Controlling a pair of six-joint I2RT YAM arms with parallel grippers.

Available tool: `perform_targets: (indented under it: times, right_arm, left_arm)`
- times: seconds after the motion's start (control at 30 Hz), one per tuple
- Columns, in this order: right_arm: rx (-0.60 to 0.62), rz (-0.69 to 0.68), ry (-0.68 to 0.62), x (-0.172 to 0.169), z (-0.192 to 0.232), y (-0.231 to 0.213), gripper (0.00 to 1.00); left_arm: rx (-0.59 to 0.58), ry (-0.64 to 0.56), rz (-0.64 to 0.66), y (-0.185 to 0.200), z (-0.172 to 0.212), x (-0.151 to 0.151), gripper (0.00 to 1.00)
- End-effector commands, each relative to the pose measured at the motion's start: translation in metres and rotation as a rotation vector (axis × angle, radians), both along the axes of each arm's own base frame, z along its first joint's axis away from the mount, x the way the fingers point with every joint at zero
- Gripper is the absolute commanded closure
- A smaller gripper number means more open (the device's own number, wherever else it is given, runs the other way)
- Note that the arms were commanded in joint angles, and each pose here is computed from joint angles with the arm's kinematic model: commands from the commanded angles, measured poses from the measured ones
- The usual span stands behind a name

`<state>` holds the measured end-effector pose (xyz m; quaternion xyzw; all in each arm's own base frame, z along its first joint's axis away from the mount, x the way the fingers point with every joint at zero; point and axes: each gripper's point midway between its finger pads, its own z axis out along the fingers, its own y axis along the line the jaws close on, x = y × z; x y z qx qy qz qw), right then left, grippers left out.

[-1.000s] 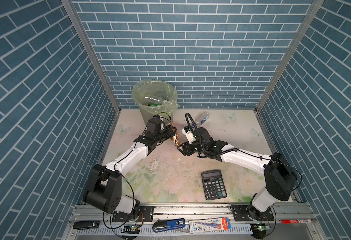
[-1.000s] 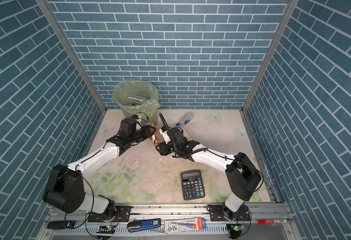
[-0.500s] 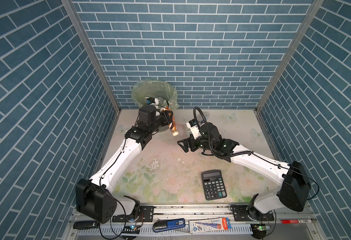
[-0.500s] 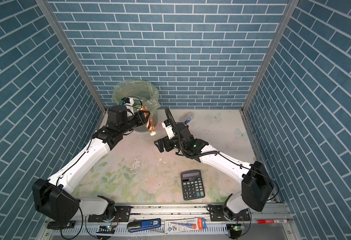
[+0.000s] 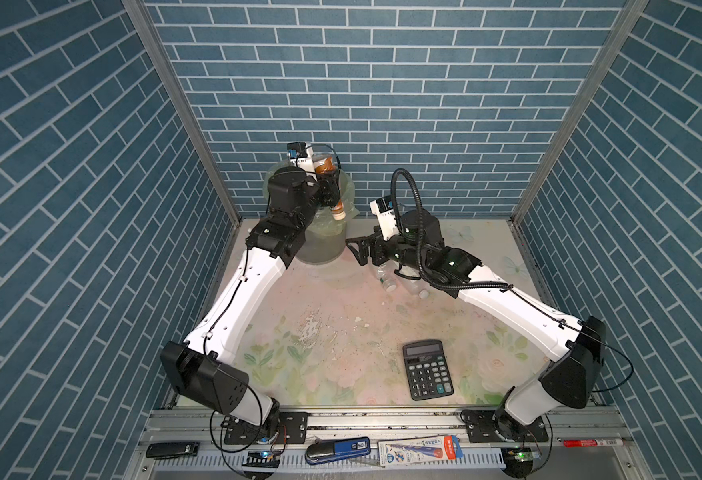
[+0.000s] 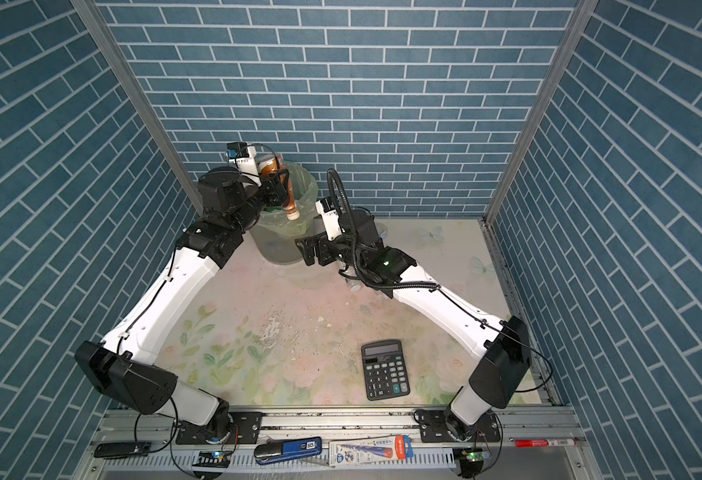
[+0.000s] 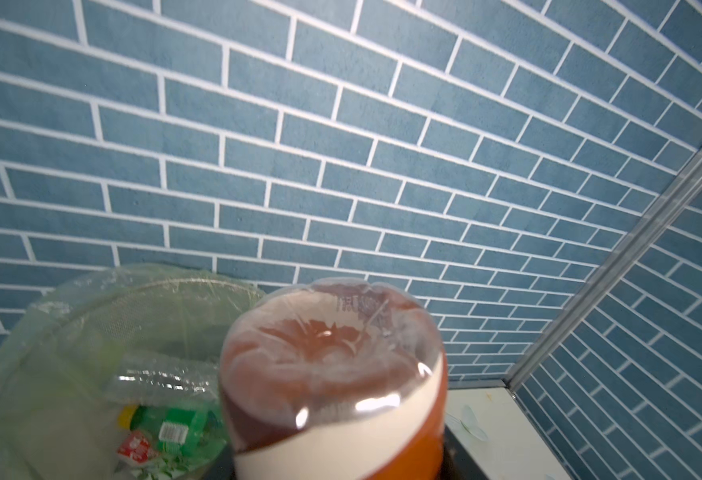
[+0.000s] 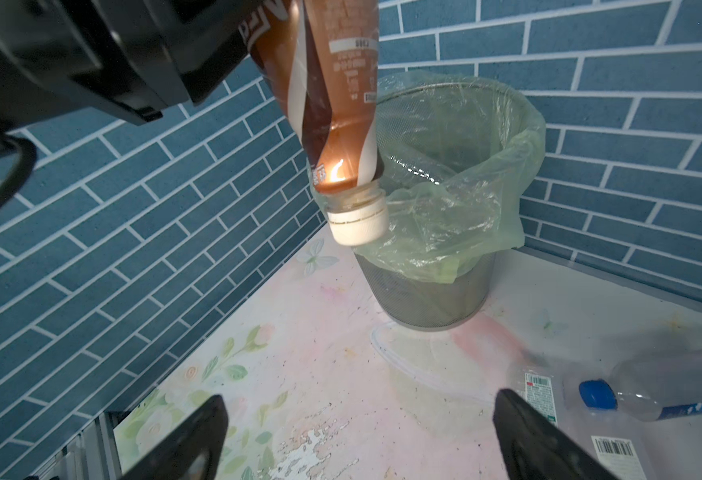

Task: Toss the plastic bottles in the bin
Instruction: 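Raise the Nescafe bottle over the bin with the left gripper while the right withdraws, then open the left gripper to drop the Nescafe bottle into the bin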

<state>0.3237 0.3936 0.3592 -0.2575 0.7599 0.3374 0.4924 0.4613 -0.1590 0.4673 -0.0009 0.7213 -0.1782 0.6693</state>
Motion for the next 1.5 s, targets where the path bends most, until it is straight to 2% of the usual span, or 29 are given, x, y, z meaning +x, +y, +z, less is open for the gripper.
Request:
perform_targets:
  times: [0.0, 0.3, 0.47, 0.53, 0.63, 0.73, 0.83, 0.93, 0.97, 1.0, 1.47]
  right_arm:
    - [-0.012, 0.004, -0.030, 0.006, 0.015, 0.001, 0.01]
    - [0.003, -0.010, -0.042, 0.024, 0.030, 0.002, 0.01]
    - [0.022, 0.005, -0.016, 0.032, 0.029, 0.000, 0.01]
    - [0.025, -0.001, 0.002, 0.038, 0.023, -0.002, 0.01]
    - [0.032, -0.001, 0.031, 0.044, 0.016, -0.002, 0.01]
    - [0.032, 0.001, 0.050, 0.046, 0.009, -0.002, 0.01]
    - [0.029, 0.003, 0.058, 0.045, 0.005, -0.004, 0.01]
    - [0.022, 0.002, 0.067, 0.045, 0.000, -0.007, 0.01]
    - [0.022, 0.001, 0.068, 0.045, 0.000, -0.008, 0.01]
    - [0.023, 0.001, 0.069, 0.044, 0.000, -0.008, 0.01]
    - [0.039, -0.011, 0.100, 0.038, -0.010, -0.015, 0.01]
  left_arm:
    - [0.076, -0.153, 0.093, 0.017, 0.045, 0.004, 0.43]
    - [0.146, -0.347, 0.163, 0.028, 0.119, -0.002, 0.43]
    - [0.174, -0.410, 0.210, 0.038, 0.141, -0.008, 0.43]
    - [0.174, -0.400, 0.210, 0.040, 0.136, 0.000, 0.43]
    - [0.184, -0.328, 0.213, 0.041, 0.109, 0.025, 0.43]
    - [0.181, -0.195, 0.223, 0.049, 0.057, 0.059, 0.39]
    - [0.164, -0.047, 0.258, 0.063, 0.006, 0.079, 0.27]
    - [0.167, 0.028, 0.288, 0.074, -0.020, 0.081, 0.09]
    - [0.171, 0.039, 0.288, 0.076, -0.022, 0.080, 0.01]
    - [0.176, 0.044, 0.290, 0.077, -0.022, 0.077, 0.01]
    - [0.092, 0.007, 0.214, 0.071, 0.014, 0.044, 0.01]
